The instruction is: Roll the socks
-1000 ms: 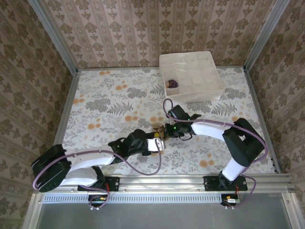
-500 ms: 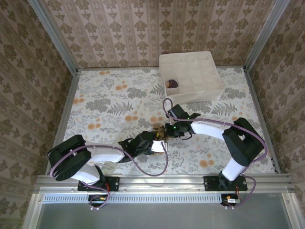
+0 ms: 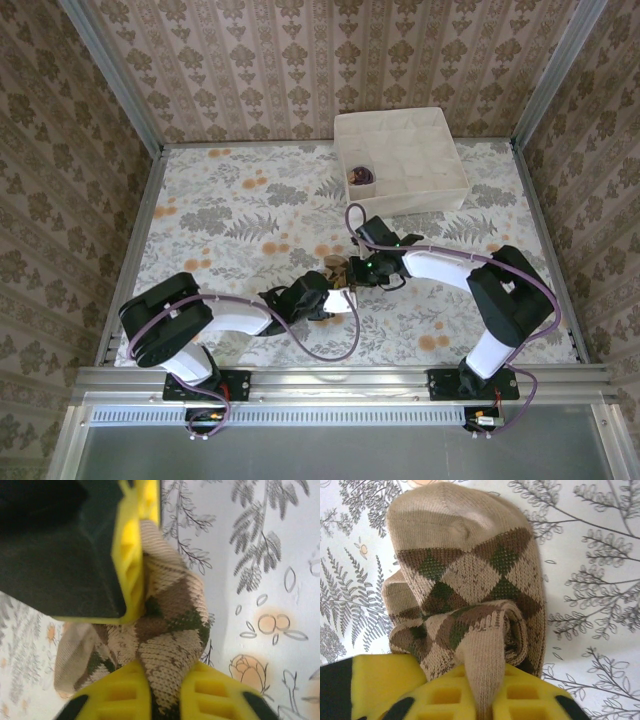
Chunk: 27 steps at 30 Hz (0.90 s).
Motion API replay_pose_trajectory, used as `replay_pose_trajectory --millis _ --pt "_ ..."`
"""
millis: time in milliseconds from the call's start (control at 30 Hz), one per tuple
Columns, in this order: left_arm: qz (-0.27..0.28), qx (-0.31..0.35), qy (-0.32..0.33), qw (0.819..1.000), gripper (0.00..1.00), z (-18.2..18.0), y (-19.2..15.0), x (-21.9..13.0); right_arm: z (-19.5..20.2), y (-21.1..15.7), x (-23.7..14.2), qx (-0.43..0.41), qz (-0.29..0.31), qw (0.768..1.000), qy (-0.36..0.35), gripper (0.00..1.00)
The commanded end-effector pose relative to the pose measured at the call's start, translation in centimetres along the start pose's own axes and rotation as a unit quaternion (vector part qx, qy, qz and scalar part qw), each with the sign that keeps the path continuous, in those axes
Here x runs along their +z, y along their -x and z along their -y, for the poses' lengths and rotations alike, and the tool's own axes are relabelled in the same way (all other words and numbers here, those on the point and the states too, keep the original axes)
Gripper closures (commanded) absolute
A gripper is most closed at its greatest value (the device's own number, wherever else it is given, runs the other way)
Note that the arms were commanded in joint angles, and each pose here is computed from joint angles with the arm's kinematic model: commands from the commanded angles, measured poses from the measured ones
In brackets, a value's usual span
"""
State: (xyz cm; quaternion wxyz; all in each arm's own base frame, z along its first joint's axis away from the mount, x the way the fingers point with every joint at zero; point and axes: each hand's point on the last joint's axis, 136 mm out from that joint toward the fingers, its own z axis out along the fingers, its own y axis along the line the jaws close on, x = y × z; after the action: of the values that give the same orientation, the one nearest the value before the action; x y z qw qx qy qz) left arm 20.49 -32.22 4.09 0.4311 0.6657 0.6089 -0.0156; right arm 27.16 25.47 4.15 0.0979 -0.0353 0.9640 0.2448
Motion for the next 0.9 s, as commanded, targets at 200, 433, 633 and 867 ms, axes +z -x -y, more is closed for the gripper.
replay_pose_trajectory --millis 200,433,633,867 --pt "-0.016 -0.215 -0.094 0.972 1.0 2.3 -2.7 -0.7 -0.2 -1.0 -3.3 0.017 0.012 1.0 0.008 0.56" --pt "0.024 -0.365 -0.148 0.919 1.0 2.0 -3.5 -1.6 0.0 -0.1 -5.2 0.022 0.063 0.998 0.006 0.52" --pt "0.049 -0.453 -0.166 0.874 1.0 0.3 -4.4 -1.9 -0.3 0.5 -4.9 0.03 0.081 0.996 0.021 0.5" --pt "0.067 -0.524 -0.201 0.825 1.0 -1.0 -5.2 -1.5 -1.5 1.6 -3.4 0.04 0.085 0.994 0.05 0.49"
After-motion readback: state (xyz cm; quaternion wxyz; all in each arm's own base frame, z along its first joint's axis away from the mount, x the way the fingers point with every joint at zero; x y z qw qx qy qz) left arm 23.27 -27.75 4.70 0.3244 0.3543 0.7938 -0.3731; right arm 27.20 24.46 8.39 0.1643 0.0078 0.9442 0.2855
